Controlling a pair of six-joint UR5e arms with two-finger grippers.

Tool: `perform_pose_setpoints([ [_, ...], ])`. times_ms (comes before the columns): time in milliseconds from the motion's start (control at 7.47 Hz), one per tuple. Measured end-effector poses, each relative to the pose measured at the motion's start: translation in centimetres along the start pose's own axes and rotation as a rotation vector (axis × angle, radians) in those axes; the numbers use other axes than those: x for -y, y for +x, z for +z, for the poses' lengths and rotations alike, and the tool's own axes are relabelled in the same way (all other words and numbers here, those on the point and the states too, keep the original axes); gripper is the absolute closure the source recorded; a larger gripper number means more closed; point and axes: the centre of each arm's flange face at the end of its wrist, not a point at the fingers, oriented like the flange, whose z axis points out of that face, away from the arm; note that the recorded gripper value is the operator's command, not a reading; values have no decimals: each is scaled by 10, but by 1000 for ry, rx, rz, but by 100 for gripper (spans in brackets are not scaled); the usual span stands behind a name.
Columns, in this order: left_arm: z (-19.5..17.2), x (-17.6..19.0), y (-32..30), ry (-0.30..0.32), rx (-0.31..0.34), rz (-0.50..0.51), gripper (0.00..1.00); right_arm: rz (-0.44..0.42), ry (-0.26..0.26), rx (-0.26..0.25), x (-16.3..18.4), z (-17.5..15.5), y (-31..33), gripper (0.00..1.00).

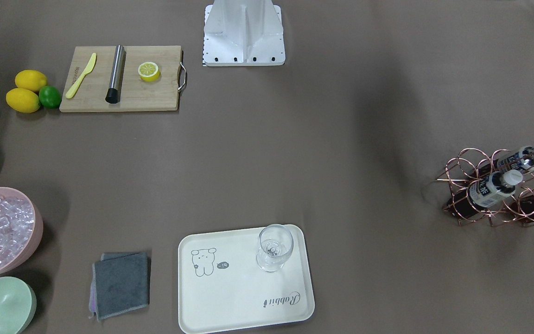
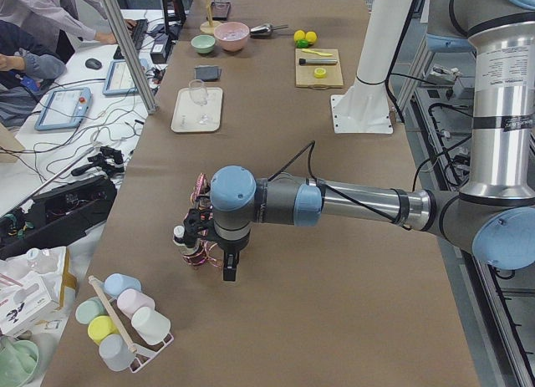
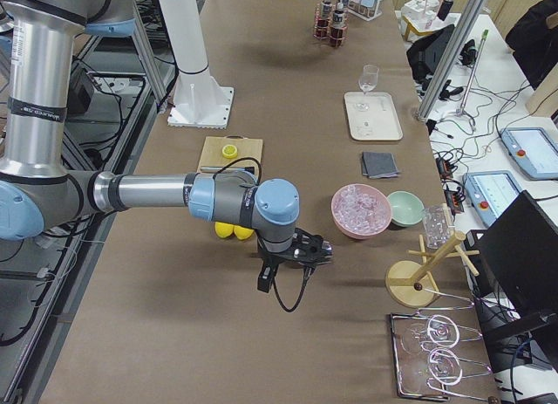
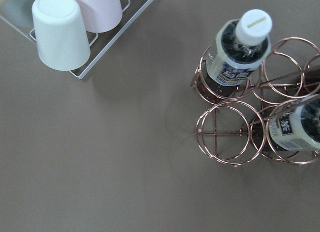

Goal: Take tea from basket to plate

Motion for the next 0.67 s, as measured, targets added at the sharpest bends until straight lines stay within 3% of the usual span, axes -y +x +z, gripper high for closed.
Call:
perform_pose_setpoints([
  [669,-21,36,55,-6,12,630,2,-14,16,2,-2,-9,-8,0],
])
